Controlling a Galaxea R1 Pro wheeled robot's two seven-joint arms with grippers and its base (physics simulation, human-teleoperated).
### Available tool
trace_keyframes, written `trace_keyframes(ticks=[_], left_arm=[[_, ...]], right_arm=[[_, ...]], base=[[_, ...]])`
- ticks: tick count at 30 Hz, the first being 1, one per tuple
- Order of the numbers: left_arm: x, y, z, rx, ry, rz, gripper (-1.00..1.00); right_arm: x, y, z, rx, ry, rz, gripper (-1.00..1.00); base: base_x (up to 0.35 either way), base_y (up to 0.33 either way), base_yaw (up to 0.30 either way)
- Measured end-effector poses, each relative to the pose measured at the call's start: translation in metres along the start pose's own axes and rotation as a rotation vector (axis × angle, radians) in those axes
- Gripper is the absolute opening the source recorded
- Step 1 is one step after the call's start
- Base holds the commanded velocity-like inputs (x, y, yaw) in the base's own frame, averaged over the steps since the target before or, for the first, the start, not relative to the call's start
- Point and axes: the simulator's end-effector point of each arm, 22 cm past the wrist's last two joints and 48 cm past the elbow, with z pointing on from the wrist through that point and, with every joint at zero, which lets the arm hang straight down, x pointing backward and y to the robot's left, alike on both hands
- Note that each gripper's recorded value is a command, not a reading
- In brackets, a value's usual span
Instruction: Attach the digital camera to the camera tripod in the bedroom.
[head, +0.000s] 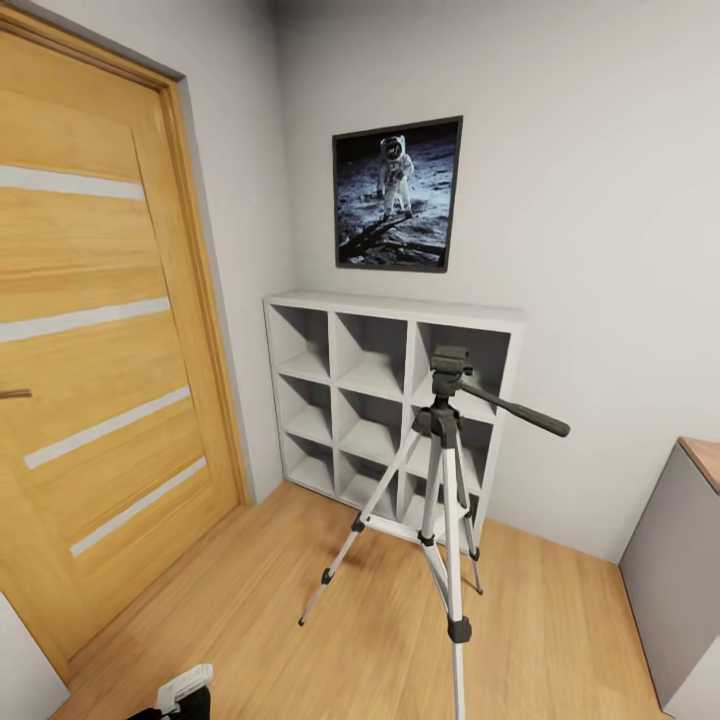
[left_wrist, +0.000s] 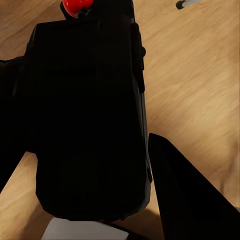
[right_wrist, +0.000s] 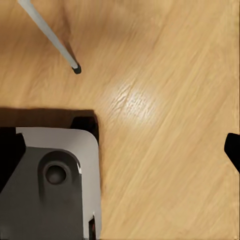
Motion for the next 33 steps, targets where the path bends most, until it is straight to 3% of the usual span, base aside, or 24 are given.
trace_keyframes(ticks=[5, 22, 25, 27, 33], left_arm=[[-0.002, 0.001, -0.006, -0.003, 0.000, -0.001, -1.00], [-0.002, -0.007, -0.025, 0.007, 0.004, 0.006, -1.00], [0.000, -0.013, -0.028, 0.015, 0.007, 0.008, -1.00], [0.001, -0.015, -0.030, 0.017, 0.008, 0.008, -1.00], [0.000, -0.014, -0.036, 0.016, 0.007, 0.009, -1.00]], right_arm=[[0.010, 0.003, 0.000, 0.054, -0.025, -0.014, 1.00], [0.034, 0.016, -0.016, 0.039, 0.014, -0.010, 1.00], [0.036, 0.026, -0.017, 0.023, 0.020, -0.009, 1.00], [0.039, 0.047, -0.015, -0.002, 0.029, -0.006, 1.00], [0.042, 0.068, -0.017, -0.024, 0.035, -0.005, 1.00]], base=[[0.000, 0.000, 0.000], [0.000, 0.000, 0.000], [0.000, 0.000, 0.000], [0.000, 0.000, 0.000], [0.000, 0.000, -0.013]])
